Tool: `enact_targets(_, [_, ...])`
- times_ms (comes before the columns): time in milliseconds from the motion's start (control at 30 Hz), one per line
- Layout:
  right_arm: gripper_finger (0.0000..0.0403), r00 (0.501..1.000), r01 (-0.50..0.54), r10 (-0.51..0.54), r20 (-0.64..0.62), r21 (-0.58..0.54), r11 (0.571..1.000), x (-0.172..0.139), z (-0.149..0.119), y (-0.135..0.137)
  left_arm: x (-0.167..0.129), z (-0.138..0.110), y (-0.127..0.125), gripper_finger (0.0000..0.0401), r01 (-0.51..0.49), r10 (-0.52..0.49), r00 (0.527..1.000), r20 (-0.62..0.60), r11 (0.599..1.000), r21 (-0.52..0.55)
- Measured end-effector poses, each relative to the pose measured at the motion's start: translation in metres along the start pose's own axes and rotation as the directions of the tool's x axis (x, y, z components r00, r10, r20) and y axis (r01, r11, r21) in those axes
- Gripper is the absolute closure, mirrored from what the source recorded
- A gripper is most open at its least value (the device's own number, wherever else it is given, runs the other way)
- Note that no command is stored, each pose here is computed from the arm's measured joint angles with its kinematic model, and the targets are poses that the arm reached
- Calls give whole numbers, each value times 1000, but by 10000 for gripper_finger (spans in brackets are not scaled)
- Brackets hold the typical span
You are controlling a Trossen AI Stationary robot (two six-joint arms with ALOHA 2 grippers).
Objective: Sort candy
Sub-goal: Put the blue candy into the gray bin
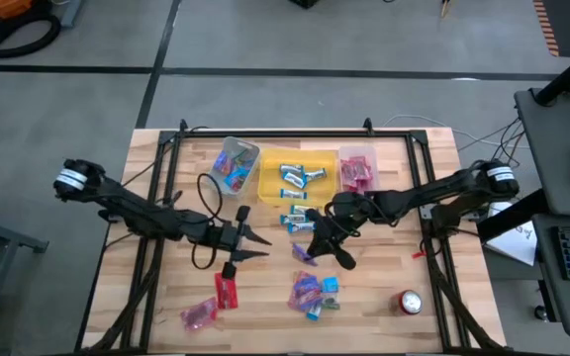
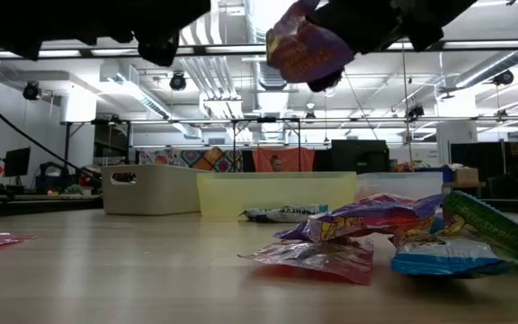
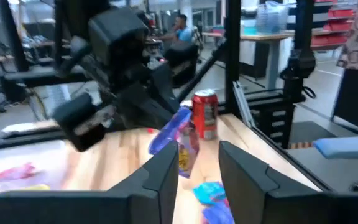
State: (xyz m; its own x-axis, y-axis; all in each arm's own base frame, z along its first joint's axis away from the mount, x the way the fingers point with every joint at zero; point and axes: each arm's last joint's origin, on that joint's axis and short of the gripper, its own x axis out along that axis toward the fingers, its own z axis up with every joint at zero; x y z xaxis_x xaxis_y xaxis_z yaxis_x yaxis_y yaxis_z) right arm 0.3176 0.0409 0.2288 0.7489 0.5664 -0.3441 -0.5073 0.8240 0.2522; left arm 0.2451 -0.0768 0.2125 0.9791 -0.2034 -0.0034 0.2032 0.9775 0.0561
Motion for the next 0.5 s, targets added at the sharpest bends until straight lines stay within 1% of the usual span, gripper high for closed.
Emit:
enact_targets(67, [394,1000,-1,1,-2,-15,1000,3,-2,-2,4,-5,0,288,18,-18,1000,9,1000,-23])
enact_targets(167, [394,1000,-5,5,11,-22,1000,6,-3,-3,10,-11,2,261,8,-6,999,38,999,-53])
enact_targets(300, [394,998,-55,56,22,-48,997,6,-1,-2,17,-22,8,220,-19,21,999,30,997,-71])
enact_targets(400, [394,996,-77,83,45,-111,991,5,3,1,23,-30,10,196,-30,31,999,13,997,-71])
enact_targets(500, [394,995,-76,87,52,-180,981,4,4,2,32,-33,11,180,-24,25,1000,4,997,-73])
